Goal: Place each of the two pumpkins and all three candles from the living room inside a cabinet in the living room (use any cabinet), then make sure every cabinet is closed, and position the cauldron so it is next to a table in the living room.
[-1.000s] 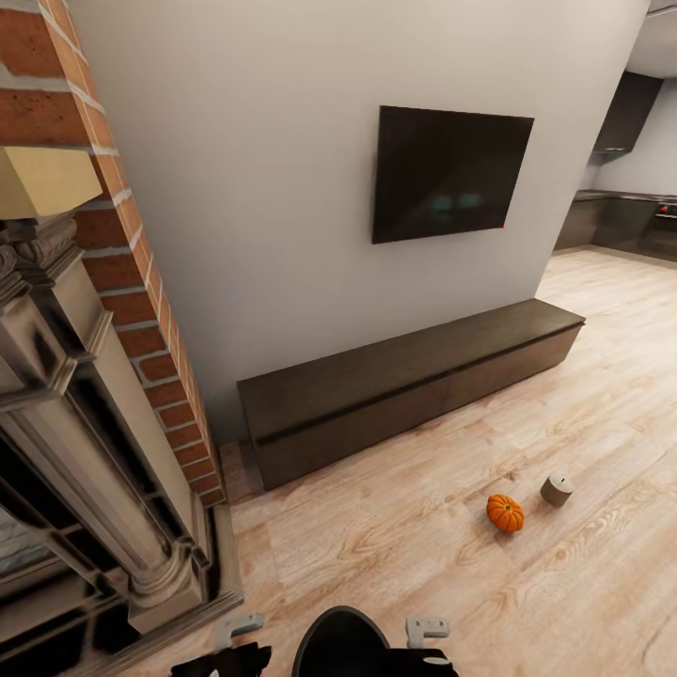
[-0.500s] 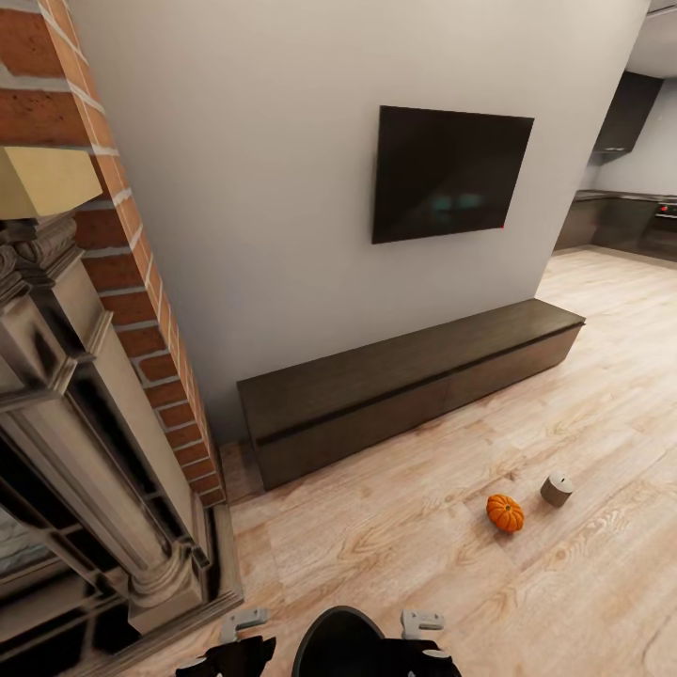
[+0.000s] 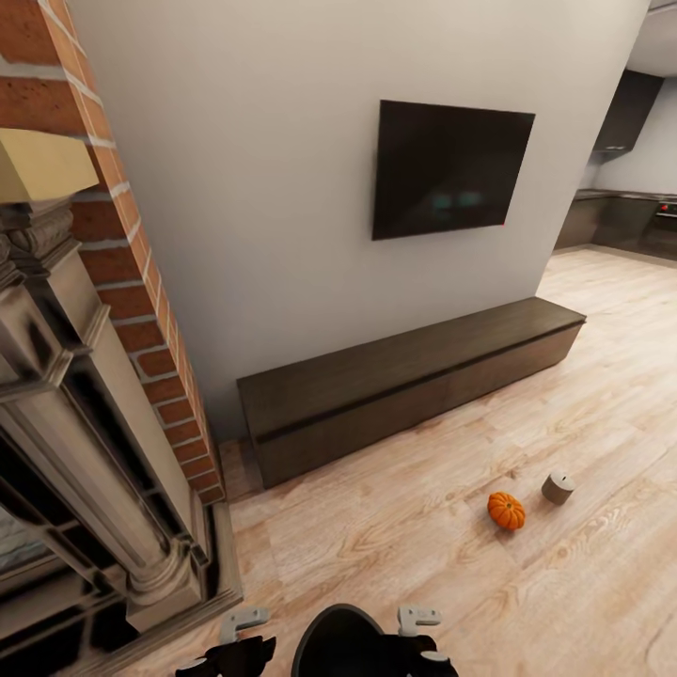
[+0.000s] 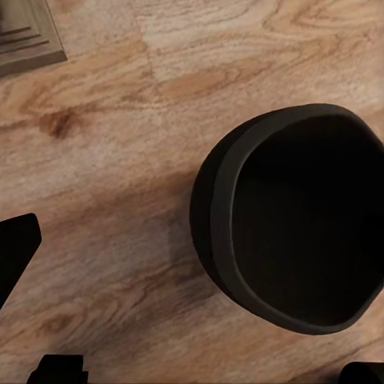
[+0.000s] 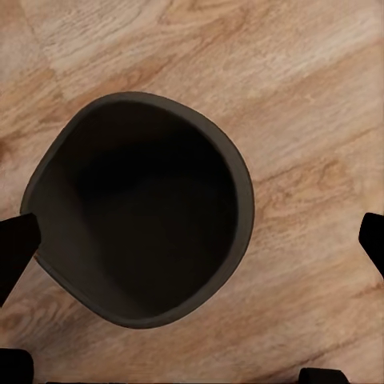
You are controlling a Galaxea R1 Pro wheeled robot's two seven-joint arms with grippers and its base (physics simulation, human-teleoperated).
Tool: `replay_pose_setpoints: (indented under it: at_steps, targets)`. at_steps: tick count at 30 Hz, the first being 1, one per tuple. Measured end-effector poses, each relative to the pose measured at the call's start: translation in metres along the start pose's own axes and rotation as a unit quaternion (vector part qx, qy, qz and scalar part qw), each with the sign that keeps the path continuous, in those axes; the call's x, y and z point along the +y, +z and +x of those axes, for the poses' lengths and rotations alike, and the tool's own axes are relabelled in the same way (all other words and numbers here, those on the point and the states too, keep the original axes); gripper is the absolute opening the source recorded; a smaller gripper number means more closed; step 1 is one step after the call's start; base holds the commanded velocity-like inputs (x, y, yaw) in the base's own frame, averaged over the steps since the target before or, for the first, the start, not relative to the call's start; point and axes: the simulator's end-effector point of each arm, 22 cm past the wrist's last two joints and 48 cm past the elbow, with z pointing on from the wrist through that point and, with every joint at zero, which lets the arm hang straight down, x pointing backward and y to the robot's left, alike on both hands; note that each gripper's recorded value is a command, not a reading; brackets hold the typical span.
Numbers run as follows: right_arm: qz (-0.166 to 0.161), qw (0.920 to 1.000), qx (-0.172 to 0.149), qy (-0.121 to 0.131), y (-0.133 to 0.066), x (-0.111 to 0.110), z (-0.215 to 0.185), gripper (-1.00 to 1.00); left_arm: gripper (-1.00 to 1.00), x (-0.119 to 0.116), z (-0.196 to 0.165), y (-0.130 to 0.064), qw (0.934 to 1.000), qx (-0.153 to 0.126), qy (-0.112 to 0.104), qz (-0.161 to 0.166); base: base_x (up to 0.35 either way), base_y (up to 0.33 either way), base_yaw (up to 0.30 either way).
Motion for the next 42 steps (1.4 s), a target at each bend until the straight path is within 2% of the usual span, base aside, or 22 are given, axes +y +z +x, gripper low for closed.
replay_pose_setpoints:
  at_steps: [10, 21, 25, 31, 42]
  targets:
    - [-0.001, 1.0, -0.003, 0.0, 0.016, -0.002, 0.009, 1.0, 1.0, -0.008, 0.017, 0.017, 1.0, 0.002, 0.001, 0.005, 0.0, 0.0, 0.0]
    - [-0.001, 1.0, -0.01, 0.001, 0.033, -0.004, 0.016, 1.0, 1.0, -0.005, 0.026, 0.034, 1.0, -0.002, 0.001, 0.005, 0.0, 0.0, 0.0]
    - [-0.001, 0.9999, -0.014, 0.001, 0.039, -0.005, 0.018, 1.0, 1.0, -0.002, 0.039, 0.041, 1.0, 0.005, 0.002, 0.003, 0.0, 0.0, 0.0]
    - [-0.001, 0.9999, -0.015, 0.002, 0.049, -0.006, 0.024, 1.0, 1.0, -0.001, 0.043, 0.051, 0.9999, -0.007, 0.006, 0.005, 0.0, 0.0, 0.0]
    - [-0.002, 0.9999, -0.016, 0.001, 0.067, -0.008, 0.035, 1.0, 1.0, 0.002, 0.054, 0.069, 0.9999, -0.008, 0.007, 0.005, 0.0, 0.0, 0.0]
